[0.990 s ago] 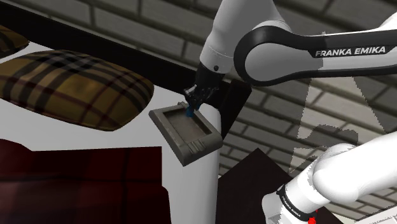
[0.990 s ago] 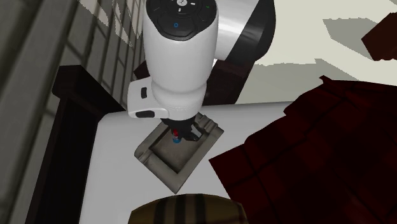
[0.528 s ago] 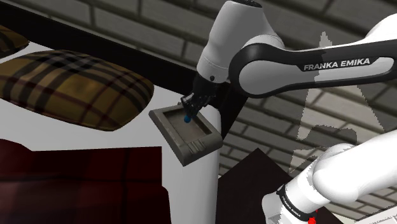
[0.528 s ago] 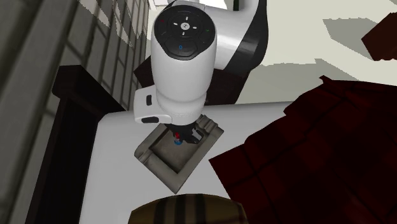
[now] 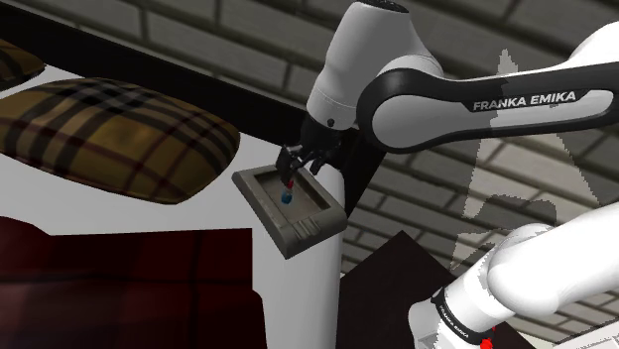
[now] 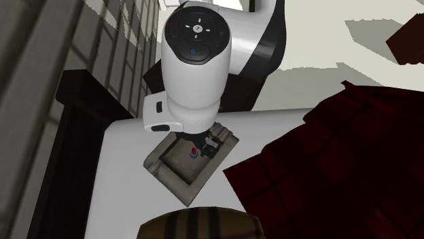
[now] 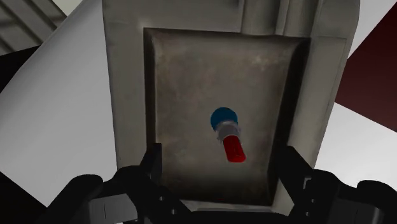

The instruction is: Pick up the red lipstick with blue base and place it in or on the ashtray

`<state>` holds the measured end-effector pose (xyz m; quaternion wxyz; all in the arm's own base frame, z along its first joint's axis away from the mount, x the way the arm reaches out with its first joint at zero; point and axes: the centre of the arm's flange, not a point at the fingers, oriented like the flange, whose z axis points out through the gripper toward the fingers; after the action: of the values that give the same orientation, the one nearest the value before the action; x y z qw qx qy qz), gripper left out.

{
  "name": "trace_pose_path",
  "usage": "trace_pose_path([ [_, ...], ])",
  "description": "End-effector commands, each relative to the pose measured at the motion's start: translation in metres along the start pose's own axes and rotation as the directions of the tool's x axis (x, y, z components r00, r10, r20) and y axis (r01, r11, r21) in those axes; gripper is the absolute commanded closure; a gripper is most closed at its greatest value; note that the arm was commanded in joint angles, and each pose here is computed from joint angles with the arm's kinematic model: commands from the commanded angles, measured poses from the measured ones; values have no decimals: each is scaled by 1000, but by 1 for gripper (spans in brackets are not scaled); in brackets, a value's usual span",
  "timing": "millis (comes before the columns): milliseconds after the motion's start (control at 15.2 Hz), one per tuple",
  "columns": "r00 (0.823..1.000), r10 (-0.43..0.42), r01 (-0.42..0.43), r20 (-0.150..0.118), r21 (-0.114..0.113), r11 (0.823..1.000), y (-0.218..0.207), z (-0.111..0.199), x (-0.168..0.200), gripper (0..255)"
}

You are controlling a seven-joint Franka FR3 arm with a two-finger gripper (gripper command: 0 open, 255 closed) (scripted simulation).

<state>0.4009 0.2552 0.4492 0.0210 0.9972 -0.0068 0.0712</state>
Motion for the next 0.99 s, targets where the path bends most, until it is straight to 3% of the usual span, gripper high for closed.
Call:
trace_pose_path([
  [0, 1000, 0, 0, 0, 0, 1000, 0, 0, 0, 0],
  [132, 1000, 0, 0, 0, 0, 1000, 0, 0, 0, 0],
  [396, 1000, 0, 0, 0, 0, 1000, 0, -50, 0, 0],
  [924, 1000, 0, 0, 0, 0, 1000, 0, -50, 0, 0],
])
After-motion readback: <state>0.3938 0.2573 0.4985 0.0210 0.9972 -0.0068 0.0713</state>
